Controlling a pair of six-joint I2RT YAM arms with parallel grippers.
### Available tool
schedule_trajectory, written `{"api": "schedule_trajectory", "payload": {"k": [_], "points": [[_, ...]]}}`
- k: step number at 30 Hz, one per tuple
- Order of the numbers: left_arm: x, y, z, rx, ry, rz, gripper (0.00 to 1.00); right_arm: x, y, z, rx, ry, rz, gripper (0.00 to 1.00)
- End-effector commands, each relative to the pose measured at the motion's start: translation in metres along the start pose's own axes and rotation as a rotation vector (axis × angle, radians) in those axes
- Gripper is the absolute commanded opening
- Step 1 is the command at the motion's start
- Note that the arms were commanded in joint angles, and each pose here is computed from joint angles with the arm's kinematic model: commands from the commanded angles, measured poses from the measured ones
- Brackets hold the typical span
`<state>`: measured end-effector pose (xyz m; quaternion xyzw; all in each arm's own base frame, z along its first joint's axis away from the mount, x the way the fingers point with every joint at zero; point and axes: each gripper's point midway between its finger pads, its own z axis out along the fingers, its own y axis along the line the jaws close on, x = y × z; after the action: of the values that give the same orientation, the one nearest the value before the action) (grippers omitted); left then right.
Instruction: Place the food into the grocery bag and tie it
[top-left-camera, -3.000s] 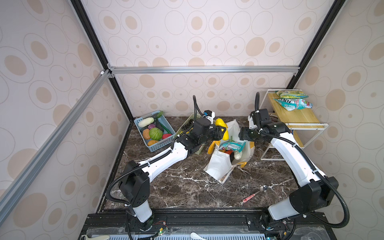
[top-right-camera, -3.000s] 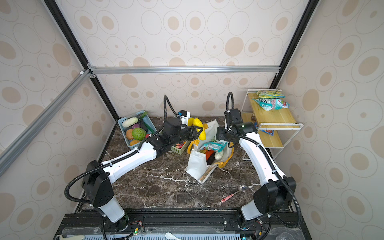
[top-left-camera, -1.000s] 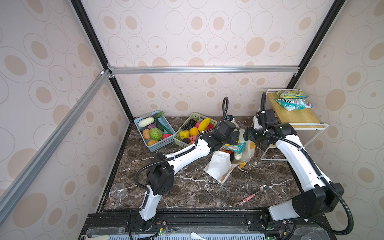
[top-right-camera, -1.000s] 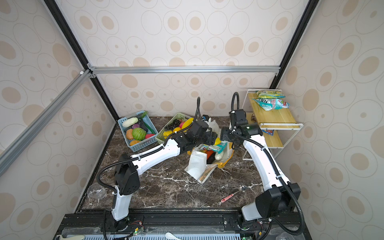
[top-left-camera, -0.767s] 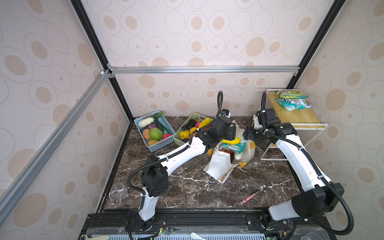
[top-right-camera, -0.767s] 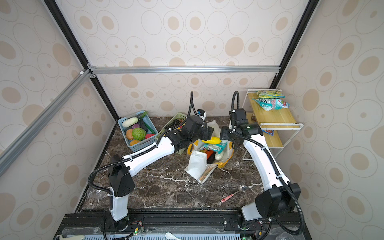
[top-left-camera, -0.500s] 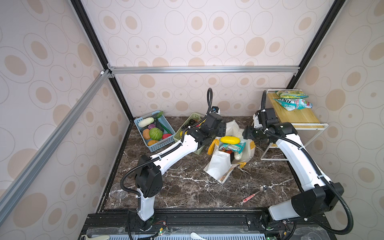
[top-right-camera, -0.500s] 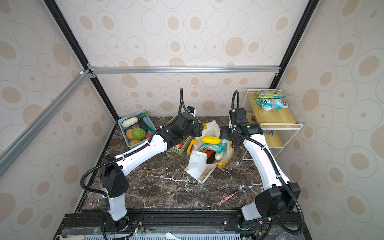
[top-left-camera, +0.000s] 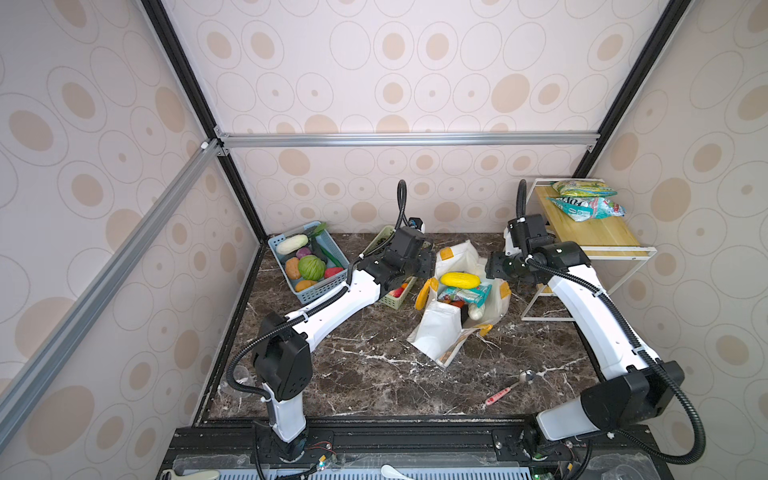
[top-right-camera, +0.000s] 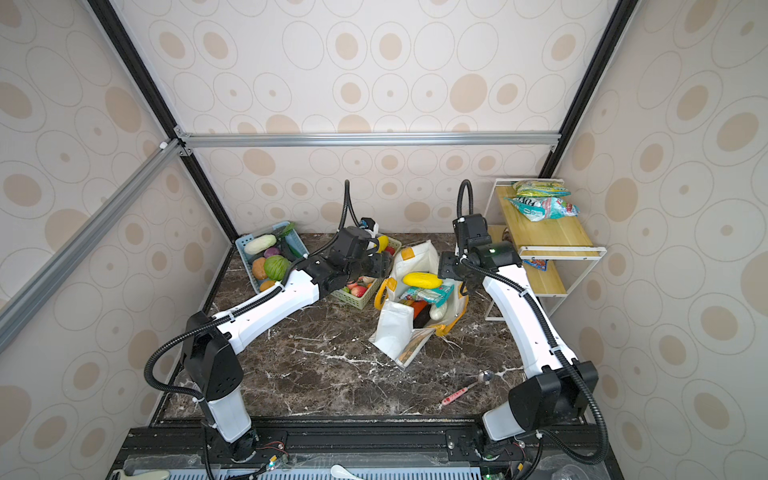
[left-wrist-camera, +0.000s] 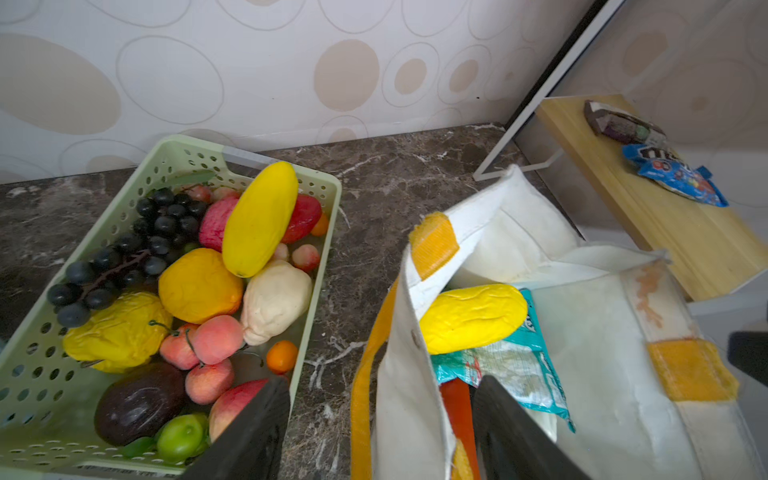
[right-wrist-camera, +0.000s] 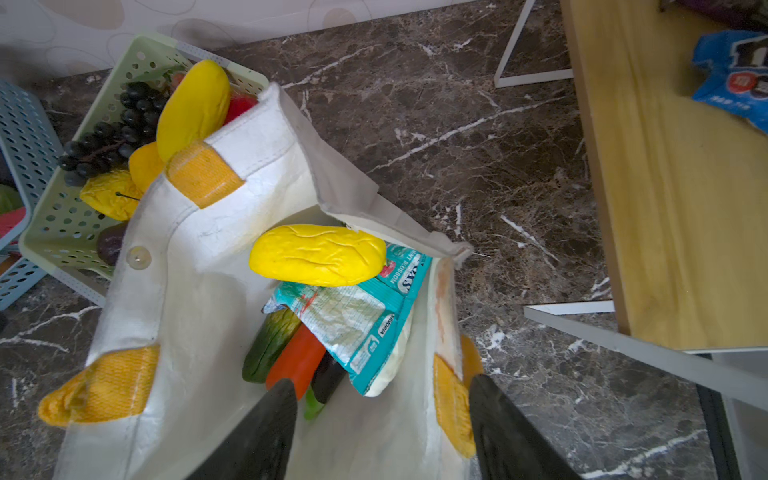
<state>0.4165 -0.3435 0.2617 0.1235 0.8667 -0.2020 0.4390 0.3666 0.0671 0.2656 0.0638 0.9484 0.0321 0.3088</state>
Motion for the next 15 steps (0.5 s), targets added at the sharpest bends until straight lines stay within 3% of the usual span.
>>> {"api": "schedule_trajectory", "payload": {"k": [1,11,15], "points": [[0.003,-0.013,0.008,0.027,0.030,0.050,0.71,0.018,-0.021,-0.010,0.078,0.021,0.003,0.69],[0.028,-0.029,0.038,0.049,0.113,0.089,0.55,0.066,-0.038,0.008,0.097,0.103,0.049,0.57],[0.034,-0.034,0.039,0.060,0.128,0.093,0.41,0.076,-0.032,0.020,0.054,0.121,0.071,0.37]]}}
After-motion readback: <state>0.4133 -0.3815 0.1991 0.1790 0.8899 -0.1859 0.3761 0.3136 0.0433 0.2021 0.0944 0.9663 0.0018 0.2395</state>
